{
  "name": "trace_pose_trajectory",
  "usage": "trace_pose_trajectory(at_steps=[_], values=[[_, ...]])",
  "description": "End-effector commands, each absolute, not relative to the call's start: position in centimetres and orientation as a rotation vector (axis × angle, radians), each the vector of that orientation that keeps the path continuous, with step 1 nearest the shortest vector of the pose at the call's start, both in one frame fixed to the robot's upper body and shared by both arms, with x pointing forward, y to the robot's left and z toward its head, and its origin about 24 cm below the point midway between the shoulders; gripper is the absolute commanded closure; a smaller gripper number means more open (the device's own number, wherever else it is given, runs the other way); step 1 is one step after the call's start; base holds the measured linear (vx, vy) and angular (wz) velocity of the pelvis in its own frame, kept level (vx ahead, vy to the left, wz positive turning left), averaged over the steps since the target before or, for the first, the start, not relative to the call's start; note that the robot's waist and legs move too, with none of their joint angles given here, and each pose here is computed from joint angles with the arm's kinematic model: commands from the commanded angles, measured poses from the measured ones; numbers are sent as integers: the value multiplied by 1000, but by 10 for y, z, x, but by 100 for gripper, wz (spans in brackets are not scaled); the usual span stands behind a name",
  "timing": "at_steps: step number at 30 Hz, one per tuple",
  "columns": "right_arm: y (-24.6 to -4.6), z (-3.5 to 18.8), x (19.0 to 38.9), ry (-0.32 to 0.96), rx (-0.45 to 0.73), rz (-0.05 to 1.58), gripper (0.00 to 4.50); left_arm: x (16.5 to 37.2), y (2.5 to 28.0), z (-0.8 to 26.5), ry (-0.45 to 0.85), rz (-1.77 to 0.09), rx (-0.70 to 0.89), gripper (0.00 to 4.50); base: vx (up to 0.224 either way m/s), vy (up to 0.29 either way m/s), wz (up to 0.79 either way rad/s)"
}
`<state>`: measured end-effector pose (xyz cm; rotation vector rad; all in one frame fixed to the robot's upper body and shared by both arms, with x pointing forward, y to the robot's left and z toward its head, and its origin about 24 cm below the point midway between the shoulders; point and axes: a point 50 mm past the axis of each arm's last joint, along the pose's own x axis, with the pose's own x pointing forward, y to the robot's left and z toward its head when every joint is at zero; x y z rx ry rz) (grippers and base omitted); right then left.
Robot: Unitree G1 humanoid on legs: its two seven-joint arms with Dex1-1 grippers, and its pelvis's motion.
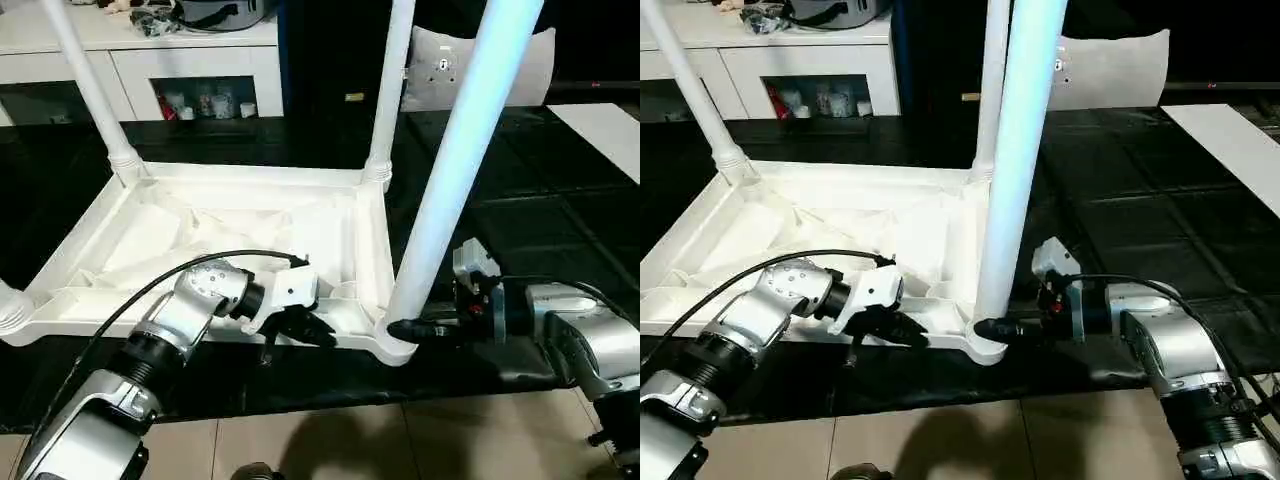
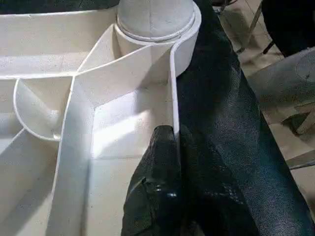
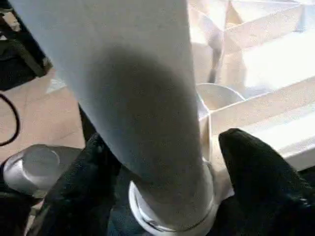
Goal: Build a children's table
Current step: Rotate leg to tighten
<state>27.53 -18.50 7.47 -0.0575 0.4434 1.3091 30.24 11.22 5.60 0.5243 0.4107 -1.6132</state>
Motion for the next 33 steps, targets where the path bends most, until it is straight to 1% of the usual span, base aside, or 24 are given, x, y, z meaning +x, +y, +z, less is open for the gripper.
trace_pose_trajectory(at_steps=[1, 2, 3, 4, 7, 9, 14, 16, 19, 21, 23, 24, 26, 28, 30, 31, 32, 33], values=[[-182, 79, 272, 438, -59, 1349, 146, 304, 108, 64, 392, -1663, 574, 450, 0, 0, 0], [-181, 79, 270, 445, -51, 1359, 146, 304, 109, 64, 393, -1663, 573, 450, 0, 0, 0], [-181, 78, 269, 450, -42, 1367, 156, 304, 109, 64, 394, -1664, 569, 450, 0, 0, 0], [-181, 78, 269, 454, -35, 1373, 179, 304, 110, 64, 395, -1664, 564, 450, 0, 0, 0], [-179, 78, 267, 451, -8, 1379, 195, 304, 110, 63, 394, -1658, 551, 450, 0, 0, 0], [-178, 78, 267, 444, 2, 1378, 220, 304, 109, 63, 394, -1642, 529, 450, 0, 0, 0], [-172, 75, 266, 418, 59, 1353, 239, 304, 102, 63, 383, -1605, 481, 450, 0, 0, 0], [-165, 66, 275, 421, 104, 1278, 240, 305, 99, 63, 383, -1576, 438, 450, 0, 0, 0], [-163, 58, 283, 436, 98, 1168, 241, 307, 95, 63, 386, -1519, 402, 450, 0, 0, 0], [-163, 50, 291, 458, 61, 1018, 242, 313, 91, 64, 377, -1432, 375, 450, 0, 0, 0], [-162, 45, 299, 470, 74, 857, 243, 317, 83, 65, 371, -1351, 341, 450, 0, 0, 0], [-160, 44, 304, 469, 85, 757, 246, 320, 78, 65, 369, -1299, 319, 450, 0, 0, 0], [-157, 45, 309, 463, 85, 678, 246, 323, 74, 66, 368, -1259, 306, 450, 0, 0, 0], [-151, 45, 319, 442, 72, 532, 248, 328, 64, 67, 358, -1171, 272, 450, 0, 0, 0], [-147, 45, 327, 414, 92, 438, 248, 332, 55, 70, 337, -1116, 243, 450, 0, 0, 0], [-147, 45, 328, 410, 102, 426, 248, 333, 54, 70, 333, -1108, 237, 450, 0, 0, 0], [-144, 47, 329, 390, 113, 426, 215, 333, 51, 71, 326, -1096, 234, 450, 0, 0, 0], [-142, 50, 329, 369, 119, 441, 195, 333, 50, 72, 322, -1092, 241, 450, 0, 0, 0]])
